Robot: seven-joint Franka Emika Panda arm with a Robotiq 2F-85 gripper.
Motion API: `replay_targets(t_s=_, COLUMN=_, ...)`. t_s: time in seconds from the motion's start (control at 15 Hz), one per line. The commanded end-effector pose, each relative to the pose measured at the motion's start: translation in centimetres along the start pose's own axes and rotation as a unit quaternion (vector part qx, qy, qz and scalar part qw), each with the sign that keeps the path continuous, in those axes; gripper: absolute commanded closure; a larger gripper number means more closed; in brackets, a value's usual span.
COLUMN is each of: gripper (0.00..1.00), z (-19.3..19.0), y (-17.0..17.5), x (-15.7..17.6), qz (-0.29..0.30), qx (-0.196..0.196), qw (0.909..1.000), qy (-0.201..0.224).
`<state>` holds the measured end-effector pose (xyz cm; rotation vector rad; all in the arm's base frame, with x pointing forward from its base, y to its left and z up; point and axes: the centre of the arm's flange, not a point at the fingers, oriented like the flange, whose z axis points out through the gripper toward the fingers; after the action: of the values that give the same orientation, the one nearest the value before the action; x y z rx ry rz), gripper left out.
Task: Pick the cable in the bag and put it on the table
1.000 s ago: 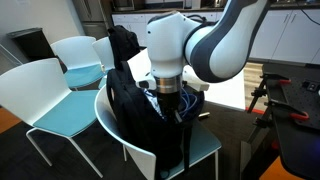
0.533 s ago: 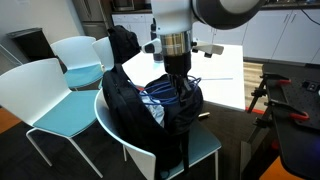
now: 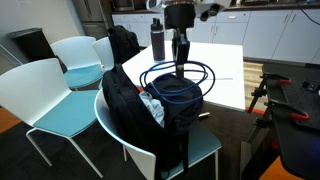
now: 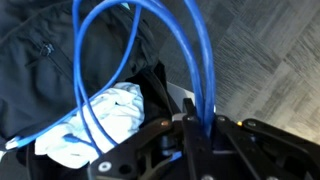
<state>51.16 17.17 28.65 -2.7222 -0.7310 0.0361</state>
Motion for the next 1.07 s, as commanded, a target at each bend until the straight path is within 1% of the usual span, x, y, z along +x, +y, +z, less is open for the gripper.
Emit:
replay_targets(t_s=0.0, gripper=0.97, z=-7.5, y=0.2, x=-4.1, qz=0.047, qx=0.033, qw=0.9969, qy=0.053)
replay_targets(t_s=0.2, gripper=0.97, z=-11.6, y=1.4, x=-7.2, qz=0.096, qx=0.043, qw=0.9895, qy=0.099)
replay_targets(t_s=0.33, gripper=0.97, z=-13.4, y=2.6, x=-9.6, qz=0.126, qx=0.049, qw=0.9833, qy=0.122)
replay_targets(t_s=0.53, gripper=0.97, z=-14.9, y=4.4, x=-13.6, qz=0.174, qx=0.052, qw=0.9719, qy=0.15)
replay_targets(t_s=0.8, gripper=0.97, z=-16.5, y=6.3, x=-18.4, qz=0.223, qx=0.041, qw=0.959, qy=0.171)
replay_targets(t_s=1.0, gripper=0.97, z=-18.2, y=7.7, x=-22.1, qz=0.27, qx=0.023, qw=0.9456, qy=0.179)
